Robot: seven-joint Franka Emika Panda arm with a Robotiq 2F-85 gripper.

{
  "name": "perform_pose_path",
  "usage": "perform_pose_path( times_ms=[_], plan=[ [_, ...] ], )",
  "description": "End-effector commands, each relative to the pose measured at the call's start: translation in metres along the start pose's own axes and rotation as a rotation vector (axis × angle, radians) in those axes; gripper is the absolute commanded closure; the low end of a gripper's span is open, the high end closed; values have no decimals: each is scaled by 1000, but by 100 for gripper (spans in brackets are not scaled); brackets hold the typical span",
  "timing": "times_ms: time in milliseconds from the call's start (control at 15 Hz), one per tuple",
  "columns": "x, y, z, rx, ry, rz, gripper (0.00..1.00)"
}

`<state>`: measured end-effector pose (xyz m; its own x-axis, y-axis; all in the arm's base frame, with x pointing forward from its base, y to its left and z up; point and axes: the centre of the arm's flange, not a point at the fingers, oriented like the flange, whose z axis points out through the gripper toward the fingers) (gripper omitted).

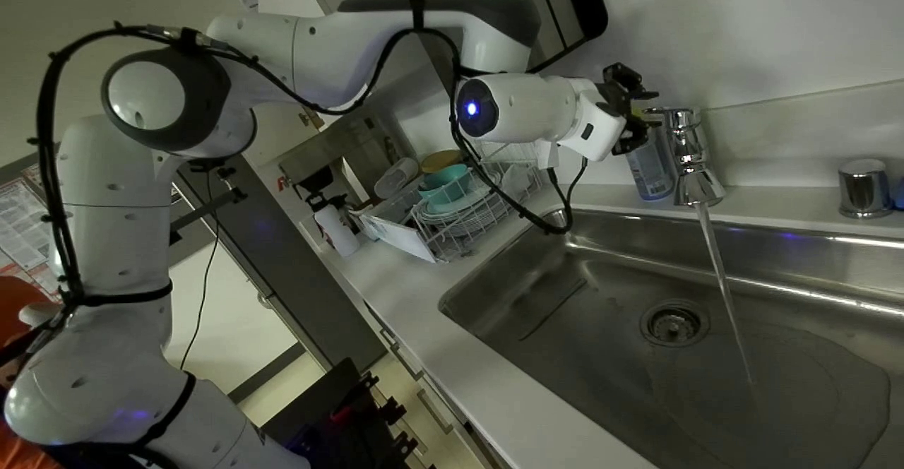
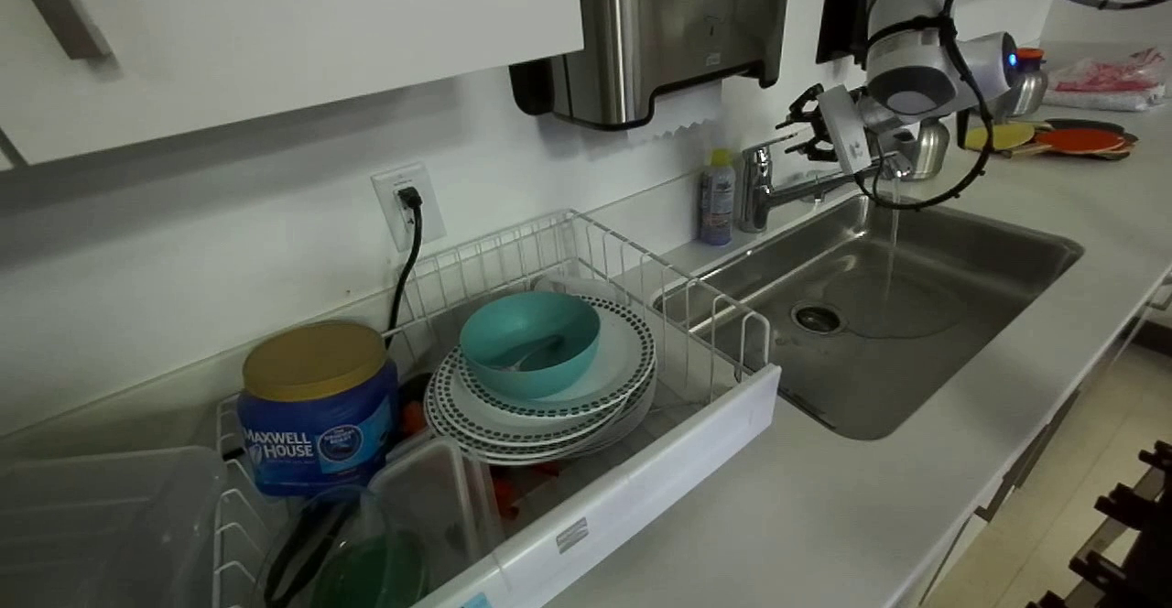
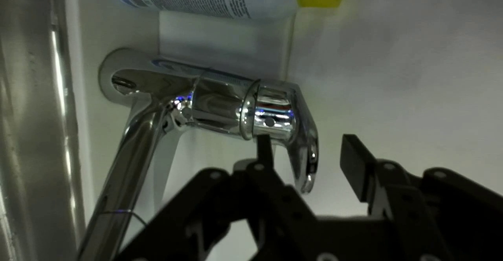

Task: Flip the faucet open

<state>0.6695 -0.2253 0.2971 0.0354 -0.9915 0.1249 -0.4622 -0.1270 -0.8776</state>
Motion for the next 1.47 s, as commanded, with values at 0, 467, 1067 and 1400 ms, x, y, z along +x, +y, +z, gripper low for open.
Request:
perform_pose_path(
  times_ms=[0, 467, 1067, 1400],
  plan=[
    [-16, -62, -37, -43, -27, -65, 21],
    [-16, -57, -34, -51, -45, -65, 0],
    [-19, -47, -20, -16, -18, -83, 0],
    [-20, -41, -25, -30, -18, -77, 0]
  ],
)
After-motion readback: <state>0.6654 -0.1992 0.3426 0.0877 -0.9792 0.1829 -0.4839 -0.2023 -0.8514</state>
